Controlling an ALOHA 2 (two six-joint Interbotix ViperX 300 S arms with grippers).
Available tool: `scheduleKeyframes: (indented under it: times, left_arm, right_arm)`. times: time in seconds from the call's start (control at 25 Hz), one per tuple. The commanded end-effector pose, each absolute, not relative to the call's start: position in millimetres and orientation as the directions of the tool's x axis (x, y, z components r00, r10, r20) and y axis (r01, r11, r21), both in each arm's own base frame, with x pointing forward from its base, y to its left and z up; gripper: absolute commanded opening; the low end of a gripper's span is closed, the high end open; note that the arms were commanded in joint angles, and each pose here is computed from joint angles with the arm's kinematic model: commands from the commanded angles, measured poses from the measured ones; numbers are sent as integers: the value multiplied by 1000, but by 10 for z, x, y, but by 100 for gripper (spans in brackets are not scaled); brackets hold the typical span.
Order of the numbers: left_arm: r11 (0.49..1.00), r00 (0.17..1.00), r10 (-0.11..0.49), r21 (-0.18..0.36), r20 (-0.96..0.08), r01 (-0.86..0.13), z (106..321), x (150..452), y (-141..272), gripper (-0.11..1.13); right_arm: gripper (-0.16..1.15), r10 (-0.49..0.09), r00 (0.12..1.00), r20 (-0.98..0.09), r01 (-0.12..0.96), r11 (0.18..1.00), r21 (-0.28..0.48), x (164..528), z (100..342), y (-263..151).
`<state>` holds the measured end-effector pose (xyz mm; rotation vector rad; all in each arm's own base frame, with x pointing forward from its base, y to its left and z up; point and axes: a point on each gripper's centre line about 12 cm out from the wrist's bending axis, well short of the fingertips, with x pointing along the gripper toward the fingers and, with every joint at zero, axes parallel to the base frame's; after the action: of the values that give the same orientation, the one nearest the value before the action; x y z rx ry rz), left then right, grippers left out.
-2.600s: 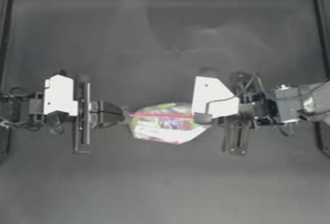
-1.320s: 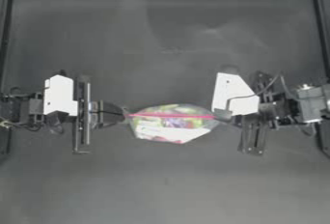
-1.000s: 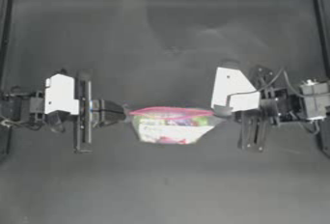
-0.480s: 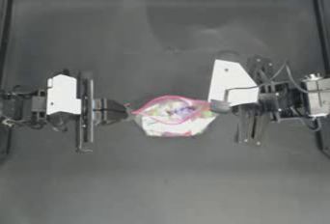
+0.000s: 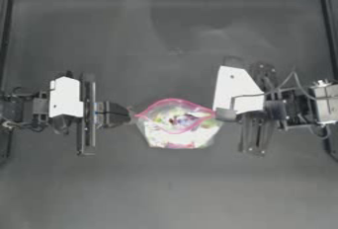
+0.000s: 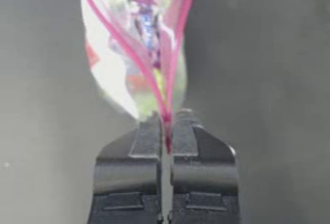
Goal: Put candy in bag
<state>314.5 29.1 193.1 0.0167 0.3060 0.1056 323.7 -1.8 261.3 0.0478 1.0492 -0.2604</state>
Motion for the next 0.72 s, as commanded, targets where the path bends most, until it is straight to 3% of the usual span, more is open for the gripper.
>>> scheduleKeyframes:
  times: [0.04, 0.72]
  left_arm:
    - [994, 962, 109, 31, -250, -104, 2108, 3173, 298, 3]
    - [994, 941, 110, 30, -320, -106, 1884, 3209, 311, 3]
  right_arm:
    - [6, -183, 496, -849, 233, 970, -73, 3268, 2650, -6]
    - [6, -165, 524, -836, 239, 970, -41, 3269, 2321, 13]
